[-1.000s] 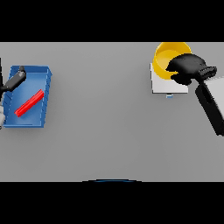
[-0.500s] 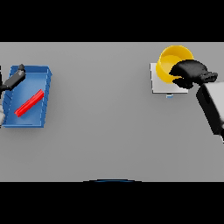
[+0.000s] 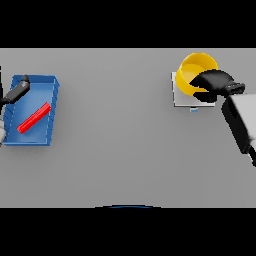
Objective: Pick up the red beaker and tilt it to pour out 1 green nut into yellow bowl. Pick up the yellow bowl and place it on the metallic measuring scale.
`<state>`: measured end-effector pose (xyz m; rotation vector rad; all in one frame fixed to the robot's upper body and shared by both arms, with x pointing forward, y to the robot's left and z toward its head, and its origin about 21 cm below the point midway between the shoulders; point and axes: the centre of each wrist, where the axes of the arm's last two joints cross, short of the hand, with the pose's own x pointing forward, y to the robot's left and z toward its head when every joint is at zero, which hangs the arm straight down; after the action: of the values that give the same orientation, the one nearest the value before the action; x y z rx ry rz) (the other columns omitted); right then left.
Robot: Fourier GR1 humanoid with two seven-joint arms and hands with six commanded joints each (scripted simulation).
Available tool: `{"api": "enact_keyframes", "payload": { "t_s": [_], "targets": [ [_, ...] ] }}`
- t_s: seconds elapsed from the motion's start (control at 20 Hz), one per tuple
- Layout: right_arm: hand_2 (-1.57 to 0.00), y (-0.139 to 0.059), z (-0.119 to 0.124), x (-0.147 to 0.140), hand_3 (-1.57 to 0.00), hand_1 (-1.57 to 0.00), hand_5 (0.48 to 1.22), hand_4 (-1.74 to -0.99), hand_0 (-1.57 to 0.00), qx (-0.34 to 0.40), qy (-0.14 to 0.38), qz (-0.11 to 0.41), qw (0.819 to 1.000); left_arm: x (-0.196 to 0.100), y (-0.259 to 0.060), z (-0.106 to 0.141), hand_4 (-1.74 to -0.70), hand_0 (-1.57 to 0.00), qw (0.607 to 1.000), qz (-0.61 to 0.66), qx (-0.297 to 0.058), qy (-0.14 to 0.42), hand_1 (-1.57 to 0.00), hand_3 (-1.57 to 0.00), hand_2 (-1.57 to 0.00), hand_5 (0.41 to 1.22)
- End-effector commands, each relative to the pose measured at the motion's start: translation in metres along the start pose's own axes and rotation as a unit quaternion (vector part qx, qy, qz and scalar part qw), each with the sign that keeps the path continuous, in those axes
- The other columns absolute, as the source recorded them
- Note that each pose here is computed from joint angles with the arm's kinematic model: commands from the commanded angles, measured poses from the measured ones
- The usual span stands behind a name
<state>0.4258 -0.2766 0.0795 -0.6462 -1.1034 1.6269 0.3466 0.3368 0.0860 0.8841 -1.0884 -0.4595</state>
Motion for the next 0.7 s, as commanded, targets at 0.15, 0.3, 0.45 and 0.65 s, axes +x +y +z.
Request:
{"api": "enact_keyframes", "payload": {
  "t_s": [0.15, 0.3, 0.45, 0.65],
  "targets": [
    [-0.46, -0.0016, -0.0018, 0.0012, -0.55, -0.36, 0.929, -1.567, -0.41, 0.016, -0.003, 0.026, 1.0, 0.0038, -0.0015, -0.0022, -0.72, 0.0, 1.0, 0.007, 0.003, -0.006, 0.0, 0.0, 0.0, 0.663],
    [-0.24, -0.0027, -0.0024, 0.0017, -0.43, -0.18, 0.876, -1.552, -0.21, 0.017, -0.016, 0.032, 0.999, 0.0041, -0.006, -0.0034, -0.72, 0.0, 1.0, 0.005, 0.001, 0.0, 0.0, 0.0, 0.0, 0.664],
    [-0.12, 0.0022, -0.0015, -0.0033, -0.33, -0.09, 0.822, -1.537, -0.11, 0.009, -0.023, 0.021, 0.999, 0.0033, -0.0039, -0.0045, -0.73, 0.0, 1.0, 0.007, 0.003, -0.003, 0.0, 0.0, 0.0, 0.664],
    [-0.05, -0.0021, -0.0009, -0.005, -0.22, -0.04, 0.774, -1.509, -0.04, 0.016, -0.004, 0.017, 1.0, 0.0066, -0.0046, -0.003, -0.72, 0.0, 1.0, 0.005, 0.003, -0.007, 0.0, 0.0, 0.0, 0.664]
  ]
}}
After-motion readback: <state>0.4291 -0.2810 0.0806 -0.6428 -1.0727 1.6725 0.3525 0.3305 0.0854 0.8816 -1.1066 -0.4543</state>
